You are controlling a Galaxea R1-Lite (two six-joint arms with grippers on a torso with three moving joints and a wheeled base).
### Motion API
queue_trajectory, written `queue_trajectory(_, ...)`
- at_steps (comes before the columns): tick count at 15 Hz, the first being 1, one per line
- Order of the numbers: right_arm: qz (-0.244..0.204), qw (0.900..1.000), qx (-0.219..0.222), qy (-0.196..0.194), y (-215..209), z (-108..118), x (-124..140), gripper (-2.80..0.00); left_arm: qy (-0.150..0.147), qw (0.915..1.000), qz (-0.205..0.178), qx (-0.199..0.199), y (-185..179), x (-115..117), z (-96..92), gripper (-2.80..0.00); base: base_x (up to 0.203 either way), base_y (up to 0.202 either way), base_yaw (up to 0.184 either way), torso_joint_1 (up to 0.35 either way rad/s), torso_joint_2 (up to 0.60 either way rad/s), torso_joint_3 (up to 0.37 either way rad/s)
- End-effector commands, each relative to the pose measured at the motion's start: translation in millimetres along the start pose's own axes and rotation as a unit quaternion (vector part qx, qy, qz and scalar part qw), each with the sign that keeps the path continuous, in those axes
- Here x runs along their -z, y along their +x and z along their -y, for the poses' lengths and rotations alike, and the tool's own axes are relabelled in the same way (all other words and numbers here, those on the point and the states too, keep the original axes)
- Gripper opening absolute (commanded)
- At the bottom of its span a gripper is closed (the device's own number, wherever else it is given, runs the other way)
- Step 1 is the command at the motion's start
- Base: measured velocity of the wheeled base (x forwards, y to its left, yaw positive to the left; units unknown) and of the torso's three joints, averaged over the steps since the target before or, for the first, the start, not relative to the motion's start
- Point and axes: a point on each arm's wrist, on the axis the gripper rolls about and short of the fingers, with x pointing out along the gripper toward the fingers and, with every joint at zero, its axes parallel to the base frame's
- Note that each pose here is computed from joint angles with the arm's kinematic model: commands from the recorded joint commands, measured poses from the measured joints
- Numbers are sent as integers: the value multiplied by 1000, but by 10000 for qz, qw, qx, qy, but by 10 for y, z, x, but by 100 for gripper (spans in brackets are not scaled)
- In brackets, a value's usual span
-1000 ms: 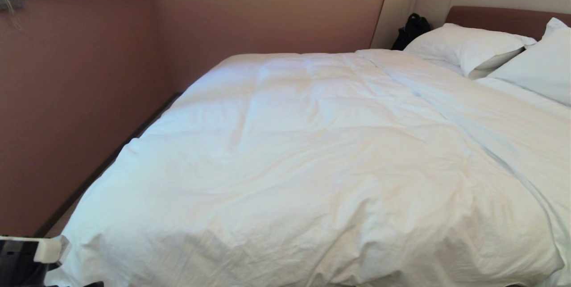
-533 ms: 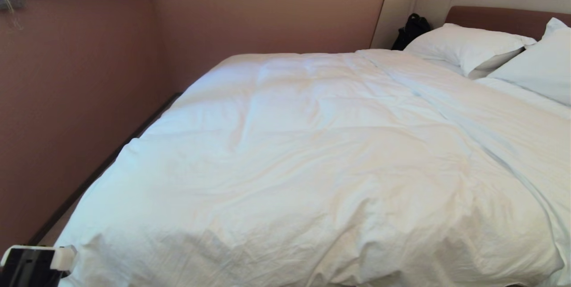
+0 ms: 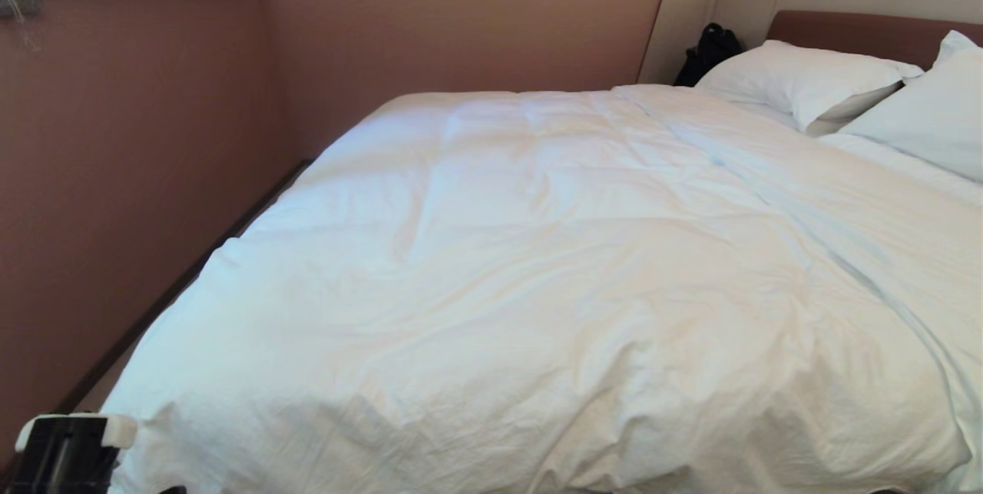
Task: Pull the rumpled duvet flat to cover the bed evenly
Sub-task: Flatten the corners of the folded blanket
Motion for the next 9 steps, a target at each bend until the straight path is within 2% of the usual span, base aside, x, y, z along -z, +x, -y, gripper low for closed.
queue_trajectory(1, 2, 10000, -9, -2, 0, 0, 0, -280, -114, 9997, -141, -156, 213, 1, -33, -280, 0, 0, 0, 0, 0, 0)
queue_trajectory(4, 2, 10000, -2, 6, 0, 0, 0, -280, -224, 9994, 43, -267, 517, -10, -65, -280, 0, 0, 0, 0, 0, 0)
queue_trajectory(6, 2, 10000, -3, -2, 0, 0, 0, -280, -289, 9986, 263, -355, 587, -40, -97, -280, 0, 0, 0, 0, 0, 0)
queue_trajectory(9, 2, 10000, -9, 1, 0, 0, 0, -280, -295, 9981, 118, -533, 626, -6, -140, -280, 0, 0, 0, 0, 0, 0)
